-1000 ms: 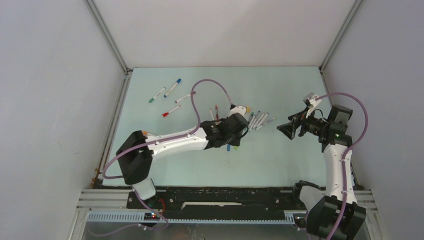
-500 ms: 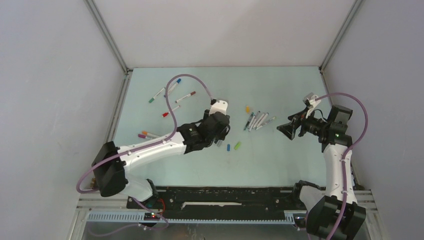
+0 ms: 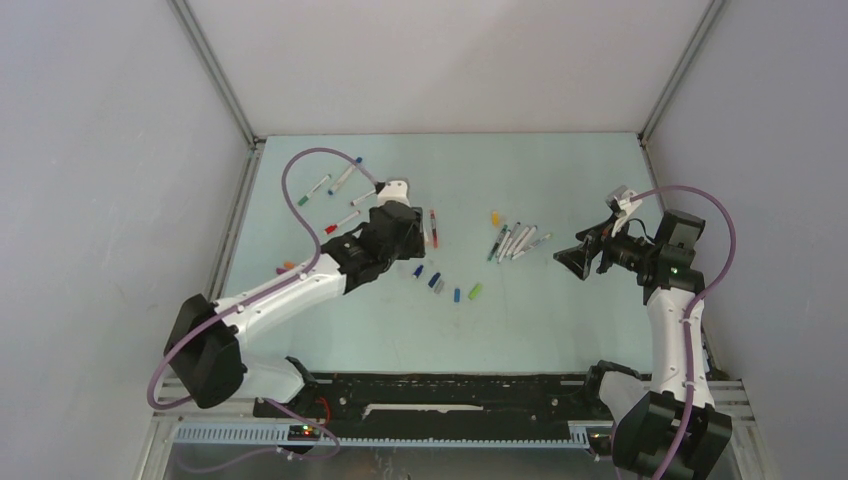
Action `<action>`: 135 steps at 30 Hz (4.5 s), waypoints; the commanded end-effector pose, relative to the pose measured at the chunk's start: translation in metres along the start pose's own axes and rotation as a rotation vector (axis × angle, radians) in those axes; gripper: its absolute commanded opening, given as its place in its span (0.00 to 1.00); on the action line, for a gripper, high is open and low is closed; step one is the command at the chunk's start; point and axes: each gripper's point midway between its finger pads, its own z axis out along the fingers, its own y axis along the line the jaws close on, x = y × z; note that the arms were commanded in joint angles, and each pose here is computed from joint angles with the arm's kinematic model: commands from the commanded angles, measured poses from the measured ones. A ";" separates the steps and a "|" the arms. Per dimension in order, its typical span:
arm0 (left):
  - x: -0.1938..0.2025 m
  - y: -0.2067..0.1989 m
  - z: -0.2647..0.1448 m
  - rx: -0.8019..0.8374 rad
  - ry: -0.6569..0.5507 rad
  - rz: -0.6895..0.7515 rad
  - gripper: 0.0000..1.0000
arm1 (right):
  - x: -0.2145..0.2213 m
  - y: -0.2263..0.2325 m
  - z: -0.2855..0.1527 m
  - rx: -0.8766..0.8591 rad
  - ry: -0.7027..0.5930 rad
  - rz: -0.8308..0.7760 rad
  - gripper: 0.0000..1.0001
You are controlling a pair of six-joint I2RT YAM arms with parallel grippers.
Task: Open the pen caps
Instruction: Place the pen cap at the center of the board, then pick up the pen from the center of the board.
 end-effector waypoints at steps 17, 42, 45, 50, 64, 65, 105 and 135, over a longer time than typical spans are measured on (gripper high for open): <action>0.047 0.148 -0.047 -0.383 -0.169 -0.510 0.89 | -0.010 0.009 -0.001 -0.033 -0.024 -0.043 0.83; -0.011 0.190 0.007 -0.326 0.232 -0.069 0.92 | -0.012 0.013 0.000 -0.042 -0.026 -0.061 0.83; -0.020 0.198 0.022 -0.337 0.278 0.053 0.92 | -0.012 0.014 0.000 -0.044 -0.026 -0.066 0.83; -0.044 0.203 0.046 -0.315 0.272 0.214 0.99 | -0.011 0.015 0.001 -0.049 -0.023 -0.071 0.83; -0.026 0.221 0.107 -0.213 0.396 0.192 0.93 | -0.010 0.016 0.003 -0.058 -0.016 -0.075 0.83; -0.024 0.224 0.111 -0.209 0.407 0.181 0.93 | -0.009 0.016 0.003 -0.057 -0.015 -0.074 0.83; 0.003 0.233 0.141 -0.116 0.564 0.049 0.36 | -0.012 0.012 -0.001 -0.036 -0.017 -0.075 0.83; 0.068 0.185 0.088 -0.203 0.668 -0.028 0.01 | -0.019 0.017 -0.007 -0.039 -0.043 -0.094 0.84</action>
